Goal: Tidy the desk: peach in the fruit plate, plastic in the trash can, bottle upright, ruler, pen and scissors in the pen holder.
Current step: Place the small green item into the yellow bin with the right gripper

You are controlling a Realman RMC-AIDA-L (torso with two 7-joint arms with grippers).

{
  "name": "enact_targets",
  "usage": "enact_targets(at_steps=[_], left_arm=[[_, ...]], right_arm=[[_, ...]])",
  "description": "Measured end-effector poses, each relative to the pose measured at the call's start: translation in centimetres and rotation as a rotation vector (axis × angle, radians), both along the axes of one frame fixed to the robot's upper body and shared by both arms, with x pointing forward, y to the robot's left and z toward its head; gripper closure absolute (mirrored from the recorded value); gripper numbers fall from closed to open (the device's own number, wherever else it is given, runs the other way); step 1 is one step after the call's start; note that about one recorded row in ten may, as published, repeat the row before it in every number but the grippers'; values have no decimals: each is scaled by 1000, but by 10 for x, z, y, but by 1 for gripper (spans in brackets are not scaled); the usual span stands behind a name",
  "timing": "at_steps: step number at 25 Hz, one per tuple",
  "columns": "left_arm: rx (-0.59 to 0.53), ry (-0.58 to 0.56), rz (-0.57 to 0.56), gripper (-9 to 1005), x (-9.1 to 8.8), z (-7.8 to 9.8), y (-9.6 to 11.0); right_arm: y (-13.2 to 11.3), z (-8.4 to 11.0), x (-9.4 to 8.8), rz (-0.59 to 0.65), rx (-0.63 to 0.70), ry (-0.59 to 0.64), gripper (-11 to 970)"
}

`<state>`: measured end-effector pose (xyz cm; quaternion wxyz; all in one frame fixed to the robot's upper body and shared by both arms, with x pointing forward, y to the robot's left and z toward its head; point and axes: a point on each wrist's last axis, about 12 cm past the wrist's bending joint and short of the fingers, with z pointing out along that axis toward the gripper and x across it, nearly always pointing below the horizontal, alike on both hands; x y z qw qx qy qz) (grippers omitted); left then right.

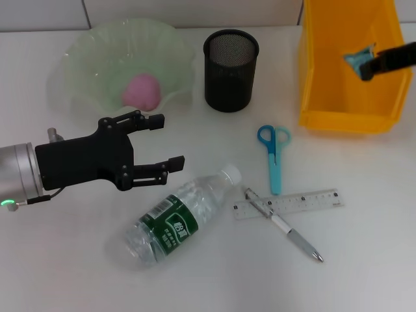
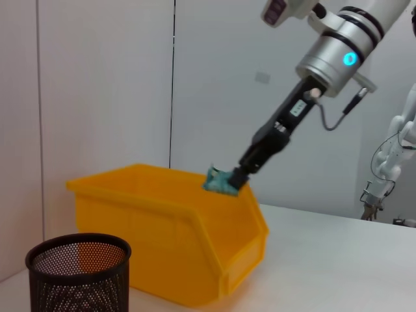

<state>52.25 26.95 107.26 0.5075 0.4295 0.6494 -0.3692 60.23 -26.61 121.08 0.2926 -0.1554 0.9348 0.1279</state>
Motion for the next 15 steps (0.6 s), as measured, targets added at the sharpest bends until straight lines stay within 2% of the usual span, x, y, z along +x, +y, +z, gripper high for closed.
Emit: enact_targets(at_steps=[2,3,5,10,15], left_arm=[[0,0,2,137,-1,0,1],[0,0,2,137,-1,0,1],[-3,-4,1,137,-1,0,1],[-9,-7,5,137,-1,1,1],[-13,-13,8,137,0,2,2]], right_arm=[[0,-11,15,-25,7,-42,674],[0,-11,15,-25,7,-42,670],[3,-23,26,-27,10,-25,663],[5,-29,31,-20,9,-22,644],[4,-24,27,-23,13,-52,419]])
